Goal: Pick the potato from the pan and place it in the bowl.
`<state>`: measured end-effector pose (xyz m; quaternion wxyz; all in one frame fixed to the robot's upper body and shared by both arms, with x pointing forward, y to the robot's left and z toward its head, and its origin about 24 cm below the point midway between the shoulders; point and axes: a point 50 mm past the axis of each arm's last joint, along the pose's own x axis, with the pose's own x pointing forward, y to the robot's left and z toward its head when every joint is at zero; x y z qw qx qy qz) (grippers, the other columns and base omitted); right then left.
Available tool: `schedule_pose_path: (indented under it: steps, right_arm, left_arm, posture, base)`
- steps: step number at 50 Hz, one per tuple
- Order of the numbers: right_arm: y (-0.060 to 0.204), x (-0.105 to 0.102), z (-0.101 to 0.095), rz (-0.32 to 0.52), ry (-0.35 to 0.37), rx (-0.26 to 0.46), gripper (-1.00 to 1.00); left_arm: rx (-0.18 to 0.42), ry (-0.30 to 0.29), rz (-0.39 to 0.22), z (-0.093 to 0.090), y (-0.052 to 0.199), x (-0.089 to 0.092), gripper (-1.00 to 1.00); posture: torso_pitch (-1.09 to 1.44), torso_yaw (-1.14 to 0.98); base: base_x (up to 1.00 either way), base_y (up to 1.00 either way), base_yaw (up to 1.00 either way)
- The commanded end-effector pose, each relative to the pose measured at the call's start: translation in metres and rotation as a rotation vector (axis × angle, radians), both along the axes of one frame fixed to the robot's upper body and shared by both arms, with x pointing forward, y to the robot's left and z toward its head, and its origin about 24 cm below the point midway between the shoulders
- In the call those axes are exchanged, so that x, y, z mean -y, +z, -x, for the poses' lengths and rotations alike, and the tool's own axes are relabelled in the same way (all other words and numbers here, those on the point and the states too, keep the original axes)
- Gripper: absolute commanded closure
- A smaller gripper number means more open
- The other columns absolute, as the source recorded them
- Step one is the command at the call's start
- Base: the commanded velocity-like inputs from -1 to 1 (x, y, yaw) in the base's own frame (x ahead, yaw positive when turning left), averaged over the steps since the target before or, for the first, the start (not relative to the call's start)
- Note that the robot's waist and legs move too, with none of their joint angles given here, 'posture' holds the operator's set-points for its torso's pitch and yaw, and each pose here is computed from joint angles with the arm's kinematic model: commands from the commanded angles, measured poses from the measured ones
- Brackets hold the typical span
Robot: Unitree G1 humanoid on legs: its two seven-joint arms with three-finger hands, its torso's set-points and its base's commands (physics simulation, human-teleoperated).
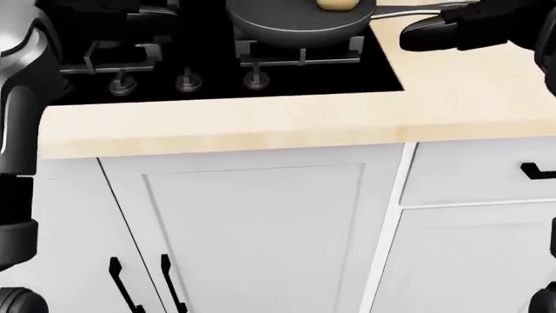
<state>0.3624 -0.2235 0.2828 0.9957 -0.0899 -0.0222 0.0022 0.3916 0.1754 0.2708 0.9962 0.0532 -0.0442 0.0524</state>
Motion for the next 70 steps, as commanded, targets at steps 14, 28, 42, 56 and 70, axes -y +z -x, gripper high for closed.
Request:
schedule_pose_path:
  steps: [14, 28, 42, 56, 70]
  right_arm:
    - [0.020, -0.009, 0.002, 0.030, 0.029, 0.081, -1.00]
    - [0.031, -0.006, 0.006, 0.034, 0.030, 0.098, -1.00]
    - [0.033, -0.009, 0.005, 0.043, 0.034, 0.097, -1.00]
    - [0.044, -0.010, 0.009, 0.050, 0.041, 0.114, -1.00]
    - [0.068, -0.017, -0.001, 0.198, 0.116, 0.242, -1.00]
  left_arm:
    - [0.097, 0.011, 0.002, 0.005, 0.026, -0.005, -1.00]
    - [0.103, 0.005, -0.003, 0.005, 0.034, -0.001, -1.00]
    - [0.104, 0.010, -0.003, 0.004, 0.035, -0.004, -1.00]
    - [0.121, 0.004, -0.023, 0.008, 0.049, -0.001, -1.00]
    - [0.139, 0.021, -0.039, 0.009, 0.059, -0.011, -1.00]
  posture:
    - [0.00, 0.00]
    - [0.00, 0.00]
    - [0.00, 0.00]
    - [0.00, 0.00]
    - [0.00, 0.00]
  base:
    - [0.27, 0.00, 0.00]
    - [0.27, 0.00, 0.00]
    - [0.27, 0.00, 0.00]
    - [0.27, 0.00, 0.00]
    - [0.00, 0.00, 0.00]
